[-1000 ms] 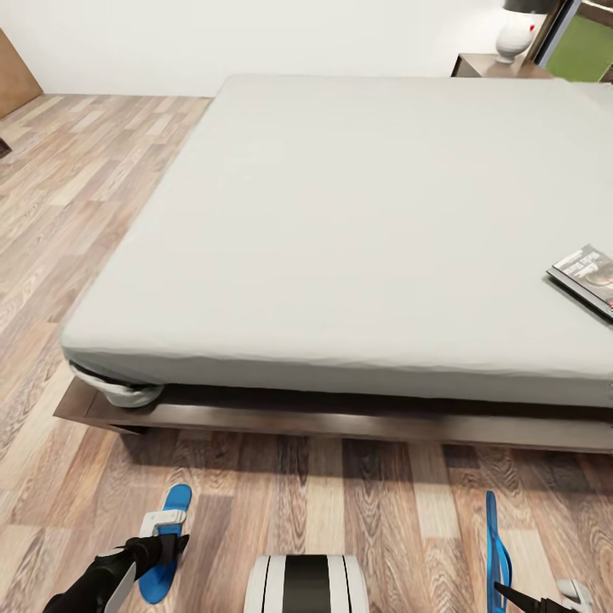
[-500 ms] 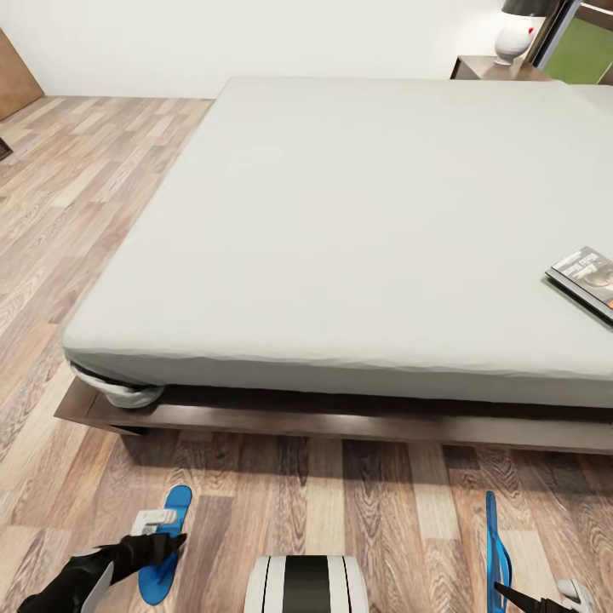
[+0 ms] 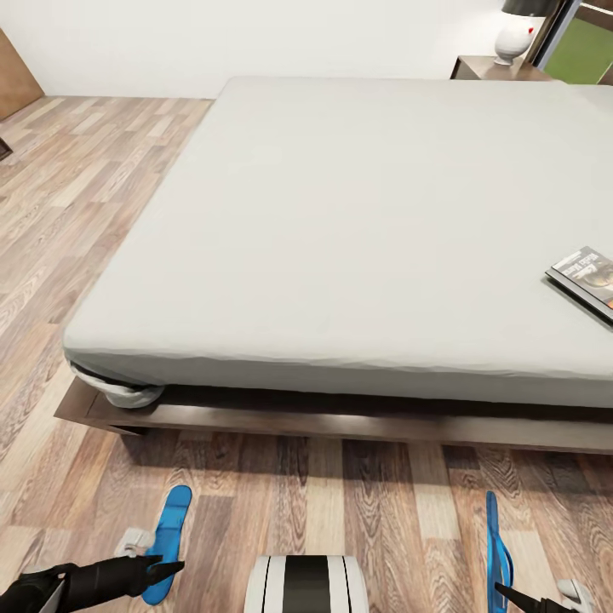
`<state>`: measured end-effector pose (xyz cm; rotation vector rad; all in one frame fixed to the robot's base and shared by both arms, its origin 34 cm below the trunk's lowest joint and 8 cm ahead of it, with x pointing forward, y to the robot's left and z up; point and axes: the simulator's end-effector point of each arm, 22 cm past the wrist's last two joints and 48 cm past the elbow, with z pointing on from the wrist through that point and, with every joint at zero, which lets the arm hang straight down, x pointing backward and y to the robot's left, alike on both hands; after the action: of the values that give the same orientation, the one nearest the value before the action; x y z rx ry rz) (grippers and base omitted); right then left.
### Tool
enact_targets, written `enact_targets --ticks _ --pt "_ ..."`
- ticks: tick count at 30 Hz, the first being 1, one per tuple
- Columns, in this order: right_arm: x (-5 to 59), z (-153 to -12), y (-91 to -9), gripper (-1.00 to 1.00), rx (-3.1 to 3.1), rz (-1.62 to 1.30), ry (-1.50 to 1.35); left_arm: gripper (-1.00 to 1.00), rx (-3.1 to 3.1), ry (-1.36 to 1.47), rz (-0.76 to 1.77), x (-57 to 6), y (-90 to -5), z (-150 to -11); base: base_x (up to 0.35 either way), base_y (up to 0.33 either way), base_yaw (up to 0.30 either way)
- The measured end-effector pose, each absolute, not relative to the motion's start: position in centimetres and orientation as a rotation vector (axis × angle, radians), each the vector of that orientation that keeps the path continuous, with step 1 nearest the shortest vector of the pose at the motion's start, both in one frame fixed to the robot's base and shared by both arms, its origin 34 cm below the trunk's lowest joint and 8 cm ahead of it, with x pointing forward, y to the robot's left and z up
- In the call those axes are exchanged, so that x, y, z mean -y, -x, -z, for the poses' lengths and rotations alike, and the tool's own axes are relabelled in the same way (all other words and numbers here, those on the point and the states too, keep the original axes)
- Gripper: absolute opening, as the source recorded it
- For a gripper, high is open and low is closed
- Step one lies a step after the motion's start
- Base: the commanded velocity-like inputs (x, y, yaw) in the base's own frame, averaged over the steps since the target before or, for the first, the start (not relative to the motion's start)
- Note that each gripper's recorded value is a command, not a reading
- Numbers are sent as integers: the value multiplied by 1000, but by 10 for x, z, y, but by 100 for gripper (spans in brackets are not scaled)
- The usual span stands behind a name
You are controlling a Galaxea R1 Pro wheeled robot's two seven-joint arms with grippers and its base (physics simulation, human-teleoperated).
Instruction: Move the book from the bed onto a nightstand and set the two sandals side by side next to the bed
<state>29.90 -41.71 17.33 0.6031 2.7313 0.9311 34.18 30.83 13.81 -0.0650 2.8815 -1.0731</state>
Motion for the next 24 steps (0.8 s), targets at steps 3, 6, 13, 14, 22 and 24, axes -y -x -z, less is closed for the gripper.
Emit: enact_targets --ticks 3,6,13,14,22,24 --pt "434 -160 -292 -100 -2791 -792 -622 100 -2883 70 1075 -307 -340 -138 0 0 0" --pt "476 -138 -276 -100 -2899 -476 -656 100 -2883 69 1079 -305 -339 -137 0 0 0" --pt "530 -126 -255 -100 -2981 -72 -661 100 -2880 70 1084 -303 -339 -137 0 0 0" --pt "533 -126 -258 -100 -2971 -56 -647 100 -2880 70 1084 -303 -339 -137 0 0 0" --pt "549 -127 -262 -100 -2948 51 -589 100 -2880 71 1086 -303 -339 -137 0 56 0" --pt "549 -127 -262 -100 -2948 53 -587 100 -2880 71 1086 -303 -339 -137 0 204 0"
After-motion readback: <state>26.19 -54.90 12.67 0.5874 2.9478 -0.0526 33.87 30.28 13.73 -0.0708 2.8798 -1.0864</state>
